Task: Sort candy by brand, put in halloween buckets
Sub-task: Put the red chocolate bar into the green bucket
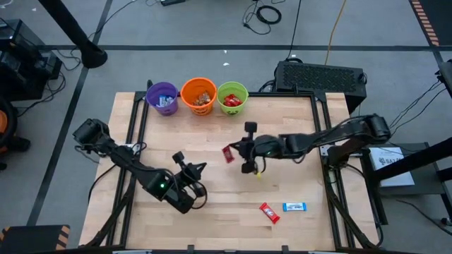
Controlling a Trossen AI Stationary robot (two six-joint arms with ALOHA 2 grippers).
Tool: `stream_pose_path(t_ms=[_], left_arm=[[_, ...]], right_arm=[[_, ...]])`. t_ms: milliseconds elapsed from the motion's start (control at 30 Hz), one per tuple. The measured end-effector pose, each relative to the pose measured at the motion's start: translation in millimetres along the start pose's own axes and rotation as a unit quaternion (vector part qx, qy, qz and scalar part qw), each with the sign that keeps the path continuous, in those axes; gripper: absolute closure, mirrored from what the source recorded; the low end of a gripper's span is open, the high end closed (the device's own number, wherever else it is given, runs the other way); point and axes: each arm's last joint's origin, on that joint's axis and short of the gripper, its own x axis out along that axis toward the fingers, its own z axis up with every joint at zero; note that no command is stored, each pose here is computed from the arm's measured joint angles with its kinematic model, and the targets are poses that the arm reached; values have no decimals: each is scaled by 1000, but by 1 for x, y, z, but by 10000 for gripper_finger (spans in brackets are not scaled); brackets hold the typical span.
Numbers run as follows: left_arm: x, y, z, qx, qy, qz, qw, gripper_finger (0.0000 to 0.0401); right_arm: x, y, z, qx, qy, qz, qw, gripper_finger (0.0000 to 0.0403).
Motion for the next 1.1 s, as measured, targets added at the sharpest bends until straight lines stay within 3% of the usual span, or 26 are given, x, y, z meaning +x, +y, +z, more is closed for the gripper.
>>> stream_pose_path(t_ms=[600, 933, 1100], left_arm=[[-5, 68, 48, -96, -32, 18, 995, 389], [-6, 72, 50, -88, -21, -3, 996, 389], [-6, 72, 51, -73, -26, -5, 997, 389]], right_arm=[[-79, -72, 38, -2, -137, -102, 985, 403], [-76, -92, 32, 5, -127, -136, 983, 403], [-62, -120, 19, 3, -107, -173, 979, 403]])
